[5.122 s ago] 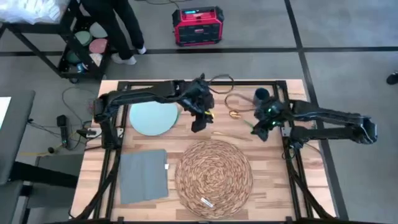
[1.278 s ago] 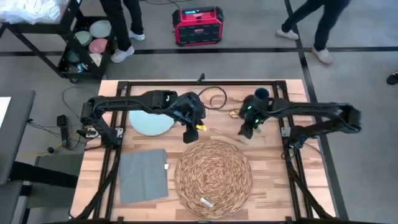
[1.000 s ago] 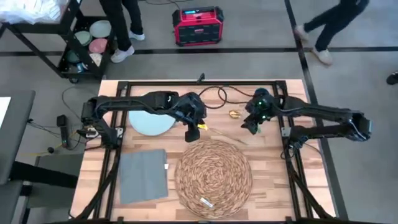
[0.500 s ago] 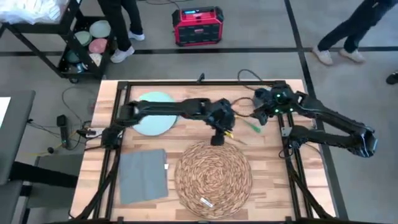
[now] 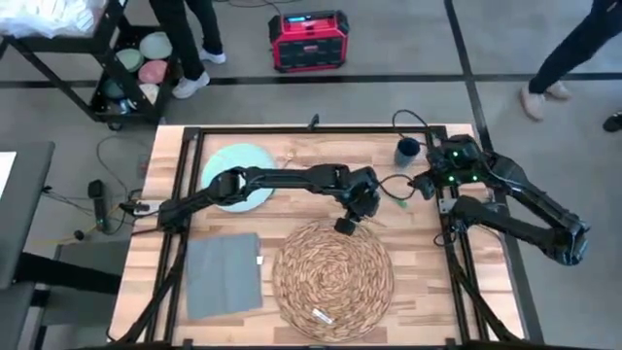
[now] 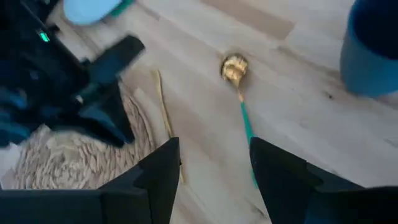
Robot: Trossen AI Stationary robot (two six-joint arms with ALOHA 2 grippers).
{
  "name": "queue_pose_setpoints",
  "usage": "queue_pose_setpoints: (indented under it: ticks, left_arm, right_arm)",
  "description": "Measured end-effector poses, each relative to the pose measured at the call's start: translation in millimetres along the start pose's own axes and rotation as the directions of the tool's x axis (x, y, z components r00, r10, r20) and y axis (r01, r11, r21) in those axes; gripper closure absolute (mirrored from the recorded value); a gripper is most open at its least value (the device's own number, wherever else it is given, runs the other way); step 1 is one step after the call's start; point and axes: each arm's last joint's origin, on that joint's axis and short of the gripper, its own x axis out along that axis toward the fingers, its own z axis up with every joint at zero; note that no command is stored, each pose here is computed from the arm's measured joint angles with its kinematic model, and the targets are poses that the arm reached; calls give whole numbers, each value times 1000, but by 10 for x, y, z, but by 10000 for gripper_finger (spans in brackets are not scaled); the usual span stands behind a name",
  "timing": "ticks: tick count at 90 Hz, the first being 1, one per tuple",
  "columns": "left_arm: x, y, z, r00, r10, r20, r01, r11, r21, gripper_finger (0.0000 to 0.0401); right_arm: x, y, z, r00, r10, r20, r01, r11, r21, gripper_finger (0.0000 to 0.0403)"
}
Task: Set table place
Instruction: Put the gold knife on the brown woven placemat
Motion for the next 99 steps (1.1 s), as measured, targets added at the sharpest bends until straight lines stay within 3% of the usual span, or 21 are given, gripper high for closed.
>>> queue_pose_setpoints:
  ticks: [21, 46, 61, 80, 99]
  left_arm:
    - [242, 33, -294, 993, -35, -115, 33, 999, -12, 343]
    - [250, 138, -556, 973, -80, -217, 62, 994, -87, 342]
    - [254, 132, -588, 968, -80, -238, 63, 995, -81, 348]
    - [374, 56, -666, 952, -115, -283, 77, 987, -144, 394]
    - [385, 8, -606, 940, -61, -334, 4, 986, -166, 399]
  right_arm:
    - [-9, -14, -25, 1000, -11, -16, 11, 1000, 12, 223]
    - [-9, -14, -25, 1000, -11, -17, 11, 1000, 12, 223]
    - [-8, -14, -22, 1000, -13, -13, 13, 1000, 11, 223]
    - [-7, -17, -22, 1000, -22, -13, 22, 1000, 12, 223]
    - [-7, -20, -21, 999, -33, -10, 34, 999, 12, 223]
